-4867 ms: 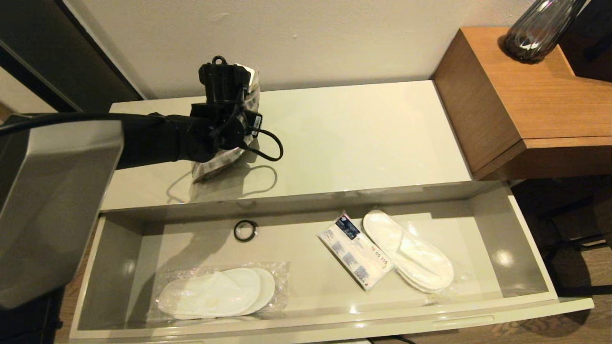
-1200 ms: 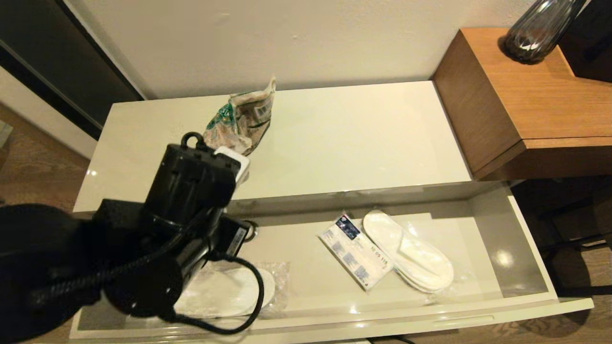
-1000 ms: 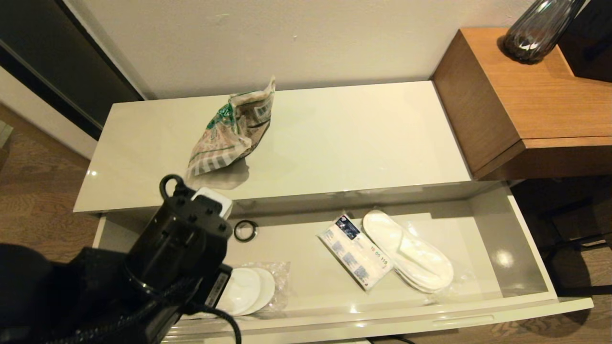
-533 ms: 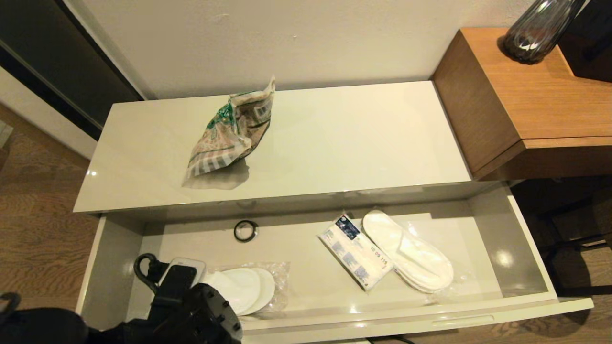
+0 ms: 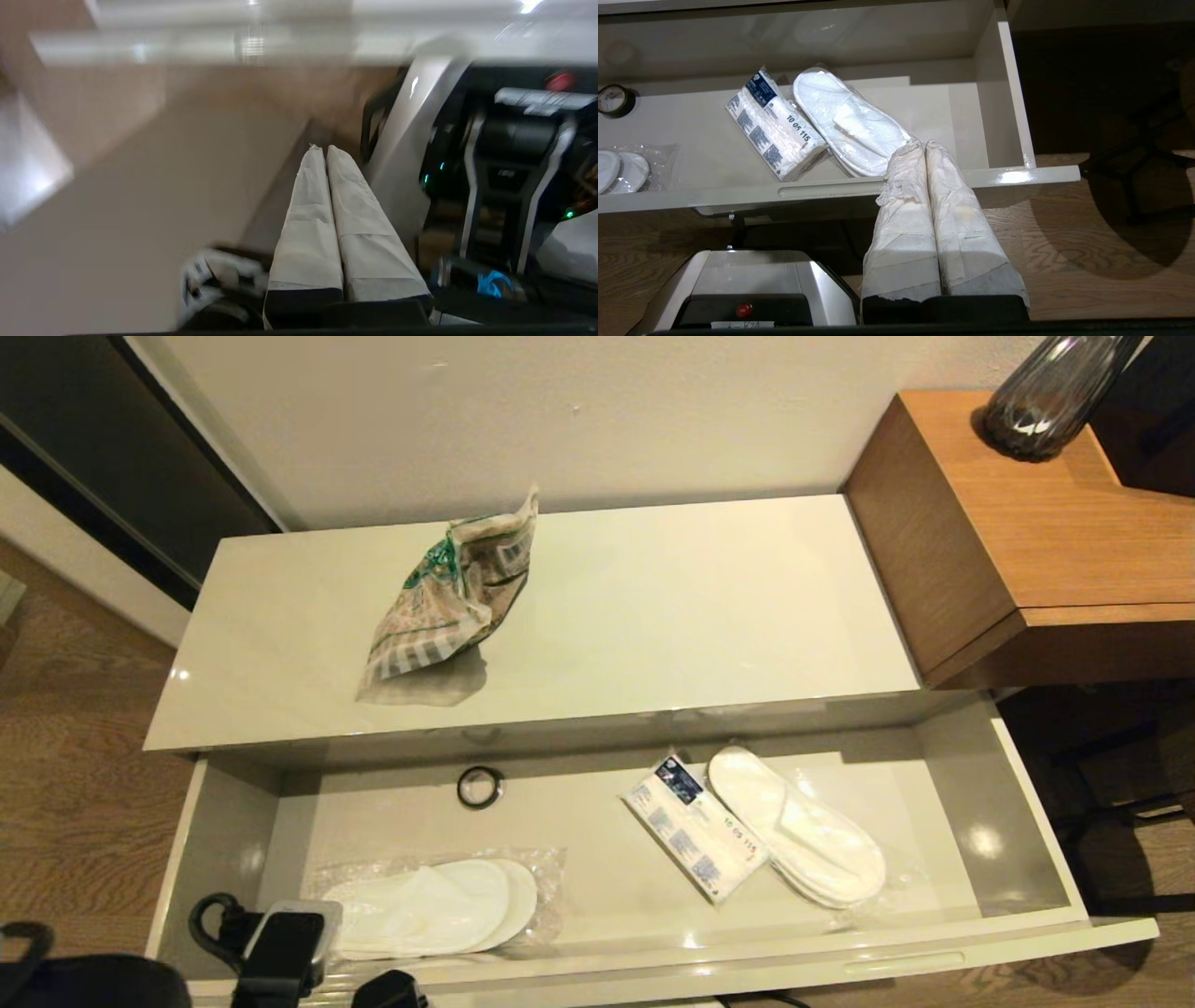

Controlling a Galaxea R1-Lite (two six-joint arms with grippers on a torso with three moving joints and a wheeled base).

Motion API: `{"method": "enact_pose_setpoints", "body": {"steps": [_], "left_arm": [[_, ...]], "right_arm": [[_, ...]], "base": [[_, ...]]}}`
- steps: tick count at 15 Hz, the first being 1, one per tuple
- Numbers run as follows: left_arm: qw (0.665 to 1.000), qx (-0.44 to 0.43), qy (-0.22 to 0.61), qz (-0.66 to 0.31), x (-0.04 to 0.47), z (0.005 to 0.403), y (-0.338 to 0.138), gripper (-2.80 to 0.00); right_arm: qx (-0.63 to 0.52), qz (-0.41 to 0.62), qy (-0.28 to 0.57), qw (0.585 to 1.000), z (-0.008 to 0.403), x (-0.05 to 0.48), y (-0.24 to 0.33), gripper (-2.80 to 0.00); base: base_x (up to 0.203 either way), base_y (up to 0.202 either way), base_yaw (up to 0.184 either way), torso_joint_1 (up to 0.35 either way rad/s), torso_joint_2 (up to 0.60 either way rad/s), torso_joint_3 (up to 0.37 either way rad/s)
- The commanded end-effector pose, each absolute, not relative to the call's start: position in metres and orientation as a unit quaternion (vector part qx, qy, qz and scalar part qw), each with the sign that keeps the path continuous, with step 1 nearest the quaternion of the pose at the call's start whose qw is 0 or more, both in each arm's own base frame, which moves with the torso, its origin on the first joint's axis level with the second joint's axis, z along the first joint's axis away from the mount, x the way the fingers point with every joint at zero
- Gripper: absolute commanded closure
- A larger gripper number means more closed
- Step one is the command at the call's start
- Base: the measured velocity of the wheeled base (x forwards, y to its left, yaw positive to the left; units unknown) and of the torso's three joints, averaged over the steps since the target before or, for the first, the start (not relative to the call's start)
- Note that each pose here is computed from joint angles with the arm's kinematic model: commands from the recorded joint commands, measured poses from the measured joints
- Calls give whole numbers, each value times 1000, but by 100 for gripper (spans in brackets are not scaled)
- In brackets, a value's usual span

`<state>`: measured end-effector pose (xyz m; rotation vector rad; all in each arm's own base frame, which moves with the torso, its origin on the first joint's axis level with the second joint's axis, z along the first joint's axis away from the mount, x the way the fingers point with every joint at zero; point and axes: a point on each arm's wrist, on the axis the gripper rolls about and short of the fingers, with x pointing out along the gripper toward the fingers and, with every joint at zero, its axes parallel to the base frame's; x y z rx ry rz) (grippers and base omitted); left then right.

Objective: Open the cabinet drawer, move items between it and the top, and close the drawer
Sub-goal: Close the drawer

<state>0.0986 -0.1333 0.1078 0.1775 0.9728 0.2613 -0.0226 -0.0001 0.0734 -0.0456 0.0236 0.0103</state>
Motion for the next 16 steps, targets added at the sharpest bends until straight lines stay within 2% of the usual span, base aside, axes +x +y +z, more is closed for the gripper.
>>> {"method": "enact_pose_setpoints", "body": {"steps": [1, 4, 8, 14, 16], "left_arm": [[844, 109, 494, 179, 99, 77, -141, 0], [809, 82, 519, 264, 95, 40, -153, 0], [762, 14, 595, 256, 97, 32, -160, 0], [724, -56, 609, 319, 164, -4, -145, 0], [722, -81, 603, 329, 188, -13, -138, 0]], "right_arm": [[-23, 5, 14, 1000, 73, -22, 0, 0], [-23, 6, 14, 1000, 73, -22, 0, 0], [-23, 5, 14, 1000, 73, -22, 0, 0], [-23, 6, 14, 1000, 73, -22, 0, 0], [-23, 5, 14, 1000, 73, -22, 0, 0]], "base": [[0, 0, 0, 0, 0, 0], [0, 0, 0, 0, 0, 0], [0, 0, 0, 0, 0, 0], [0, 0, 0, 0, 0, 0], [0, 0, 0, 0, 0, 0]]}}
